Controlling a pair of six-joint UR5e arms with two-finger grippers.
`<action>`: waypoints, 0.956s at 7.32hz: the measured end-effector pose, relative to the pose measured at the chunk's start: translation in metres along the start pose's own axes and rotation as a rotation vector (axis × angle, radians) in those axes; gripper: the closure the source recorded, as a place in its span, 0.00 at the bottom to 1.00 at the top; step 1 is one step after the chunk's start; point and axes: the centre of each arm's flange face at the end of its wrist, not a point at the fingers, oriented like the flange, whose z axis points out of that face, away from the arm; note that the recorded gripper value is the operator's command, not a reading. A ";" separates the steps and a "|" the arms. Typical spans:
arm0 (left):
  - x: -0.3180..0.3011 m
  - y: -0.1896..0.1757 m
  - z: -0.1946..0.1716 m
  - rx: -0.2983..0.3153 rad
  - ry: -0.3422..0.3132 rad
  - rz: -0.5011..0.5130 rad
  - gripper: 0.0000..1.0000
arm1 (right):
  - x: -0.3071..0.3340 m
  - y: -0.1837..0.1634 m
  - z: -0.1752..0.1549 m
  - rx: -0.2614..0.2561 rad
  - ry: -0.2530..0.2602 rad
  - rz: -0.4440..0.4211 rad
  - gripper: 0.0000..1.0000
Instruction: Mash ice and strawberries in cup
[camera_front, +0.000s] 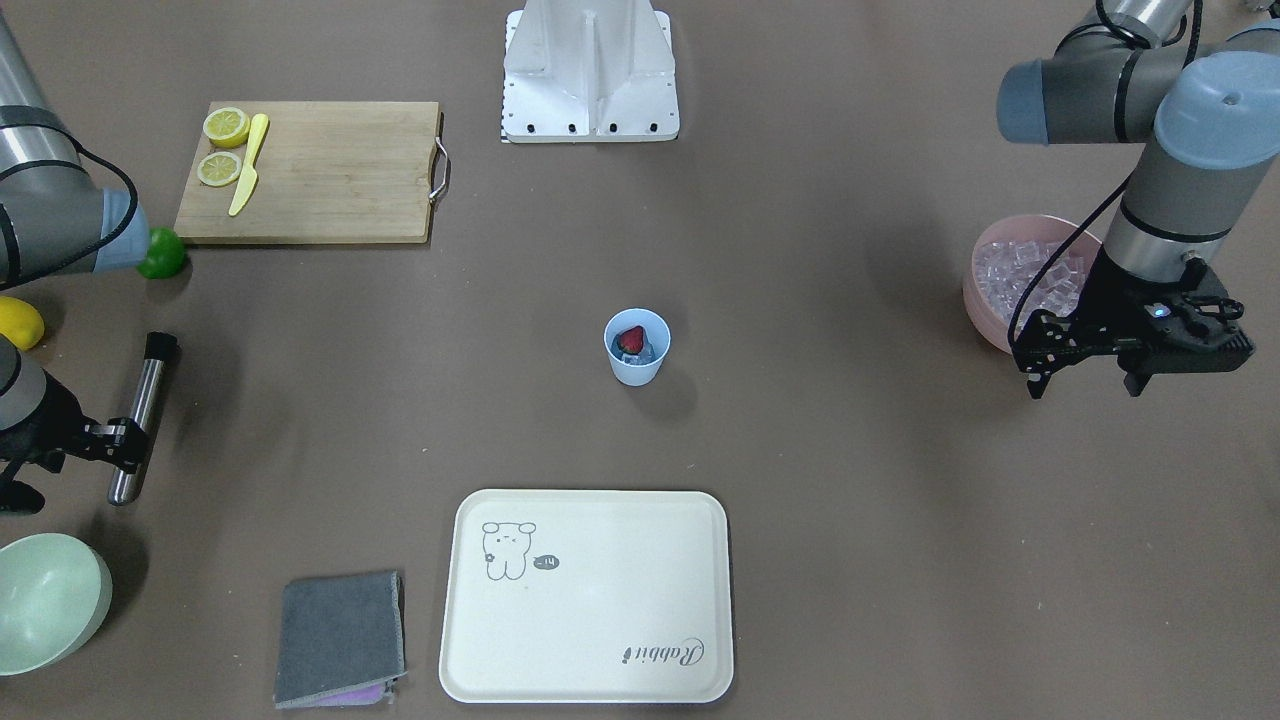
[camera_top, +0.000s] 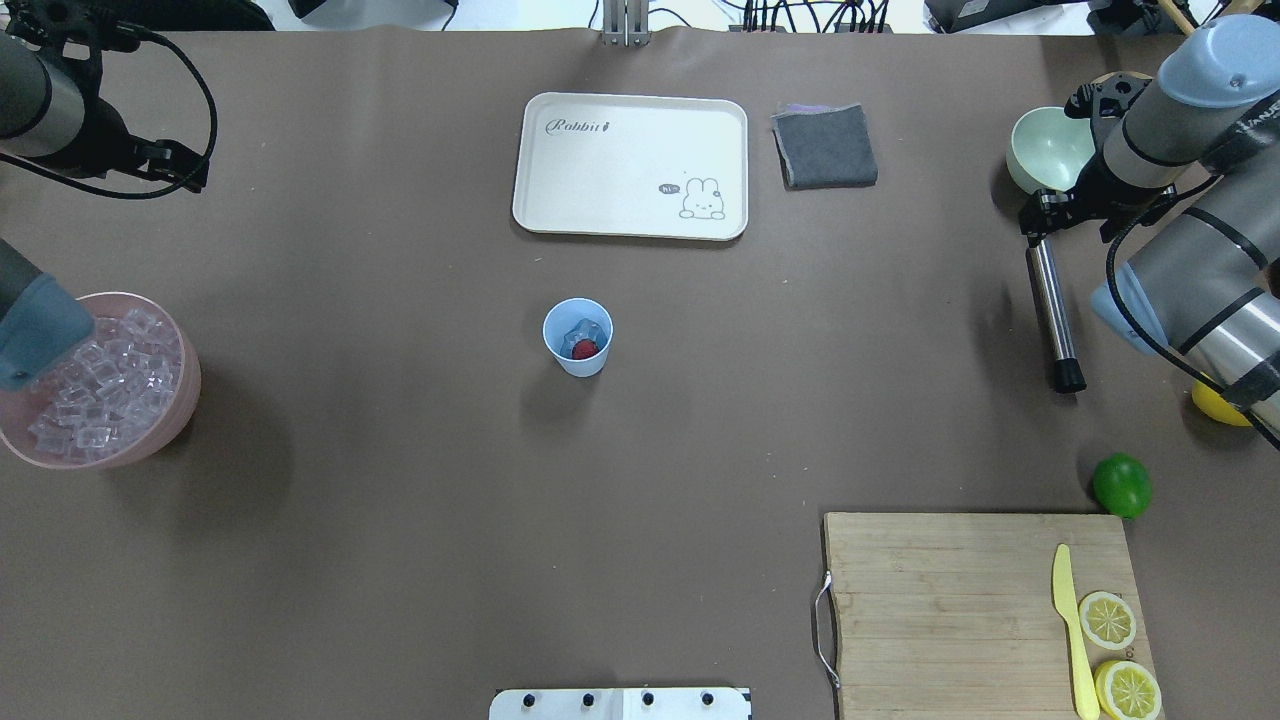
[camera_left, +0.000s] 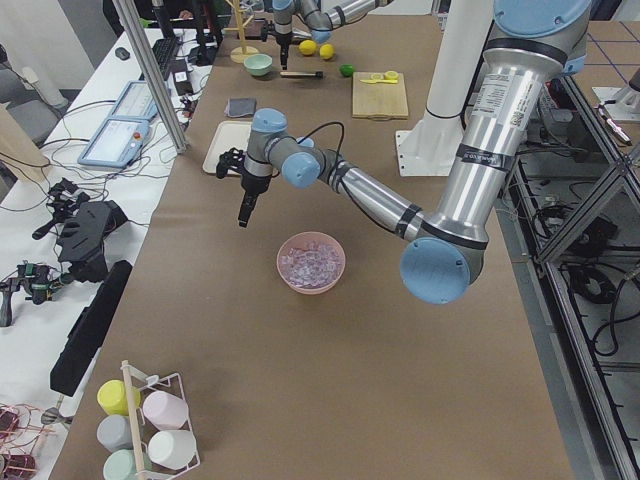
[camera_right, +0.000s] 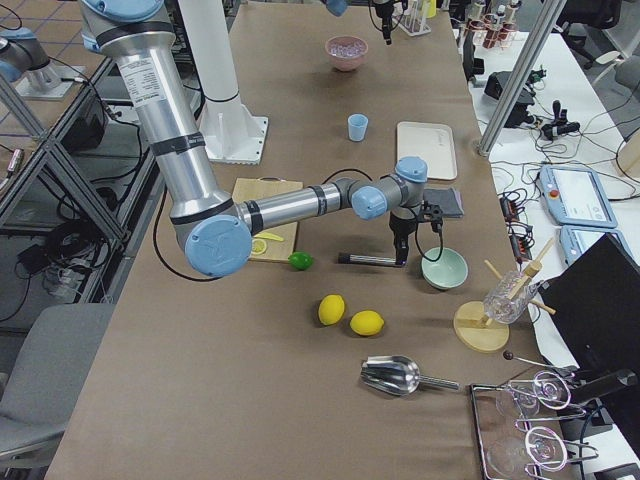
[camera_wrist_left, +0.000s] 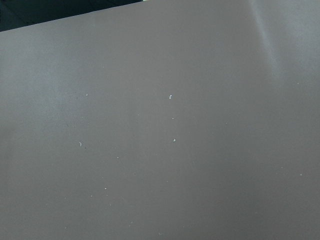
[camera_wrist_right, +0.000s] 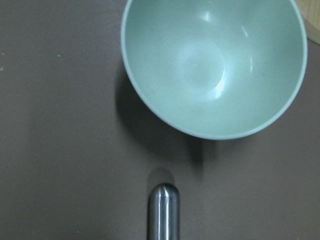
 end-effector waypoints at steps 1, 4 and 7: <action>0.000 0.000 0.000 0.000 0.000 0.000 0.03 | -0.001 -0.001 -0.003 0.003 -0.005 -0.002 0.00; 0.000 0.000 -0.001 0.001 0.001 0.016 0.03 | 0.041 0.001 -0.054 0.011 -0.040 -0.014 0.00; -0.020 -0.009 -0.012 0.019 -0.008 0.036 0.03 | 0.180 0.063 -0.127 -0.066 0.008 -0.135 0.00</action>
